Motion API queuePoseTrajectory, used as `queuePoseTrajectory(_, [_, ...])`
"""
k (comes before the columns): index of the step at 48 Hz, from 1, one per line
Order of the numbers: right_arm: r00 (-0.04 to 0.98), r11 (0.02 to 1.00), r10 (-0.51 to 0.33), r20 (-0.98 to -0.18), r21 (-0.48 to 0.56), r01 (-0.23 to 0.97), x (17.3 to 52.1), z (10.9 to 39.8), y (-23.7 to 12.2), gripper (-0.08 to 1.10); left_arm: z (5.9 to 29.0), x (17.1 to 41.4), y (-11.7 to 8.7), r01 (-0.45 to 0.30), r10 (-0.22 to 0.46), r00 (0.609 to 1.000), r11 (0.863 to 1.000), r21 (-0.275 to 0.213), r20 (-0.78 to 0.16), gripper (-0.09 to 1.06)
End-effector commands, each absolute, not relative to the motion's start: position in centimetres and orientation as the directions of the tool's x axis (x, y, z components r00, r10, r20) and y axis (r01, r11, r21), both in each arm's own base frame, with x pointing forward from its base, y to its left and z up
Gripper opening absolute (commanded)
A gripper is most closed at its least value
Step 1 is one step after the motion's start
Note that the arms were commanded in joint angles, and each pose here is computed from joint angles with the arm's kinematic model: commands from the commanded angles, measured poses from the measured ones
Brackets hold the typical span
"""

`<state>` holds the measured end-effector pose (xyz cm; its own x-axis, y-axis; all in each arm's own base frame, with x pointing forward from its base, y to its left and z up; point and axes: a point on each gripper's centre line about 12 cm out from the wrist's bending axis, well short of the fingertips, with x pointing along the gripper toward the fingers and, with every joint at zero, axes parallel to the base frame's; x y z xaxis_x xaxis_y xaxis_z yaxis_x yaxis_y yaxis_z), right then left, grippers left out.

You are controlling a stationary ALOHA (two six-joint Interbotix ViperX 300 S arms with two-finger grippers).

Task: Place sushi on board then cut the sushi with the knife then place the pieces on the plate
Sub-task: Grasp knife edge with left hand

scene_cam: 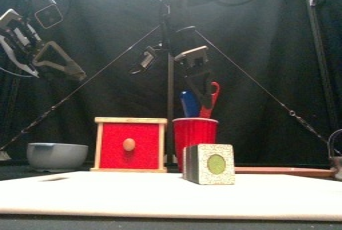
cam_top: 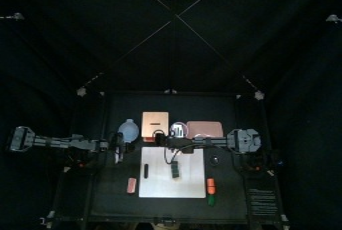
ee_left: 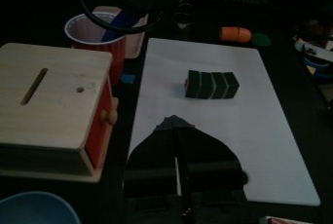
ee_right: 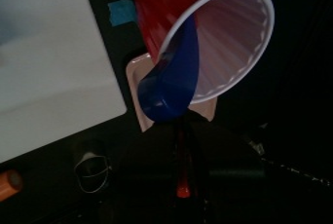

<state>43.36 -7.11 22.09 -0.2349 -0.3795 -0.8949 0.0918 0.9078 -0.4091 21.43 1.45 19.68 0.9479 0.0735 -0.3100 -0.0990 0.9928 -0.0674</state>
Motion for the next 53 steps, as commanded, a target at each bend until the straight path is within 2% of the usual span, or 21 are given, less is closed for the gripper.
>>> queuePoseTrajectory(1, [-0.175,0.905,-0.378,-0.909,-0.403,0.135,43.2,24.8,-7.6,0.34,20.2,21.7,1.5,-0.101,0.077,0.953,0.993,-0.066,-0.294,-0.03])
queuePoseTrajectory(24, [-0.042,0.891,-0.407,-0.913,-0.406,0.203,41.5,31.6,-7.7,0.34,20.8,21.9,1.7,-0.108,0.085,0.958,0.992,-0.069,-0.275,-0.03])
queuePoseTrajectory(41, [0.081,0.871,-0.450,-0.889,-0.417,0.261,36.9,37.9,-7.5,0.34,22.5,21.5,1.8,-0.108,0.092,0.975,0.992,-0.067,-0.202,-0.03])
queuePoseTrajectory(53, [0.164,0.852,-0.508,-0.846,-0.464,0.242,32.5,39.4,-5.0,0.34,24.5,21.9,1.9,-0.103,0.093,0.985,0.992,-0.067,-0.143,-0.03])
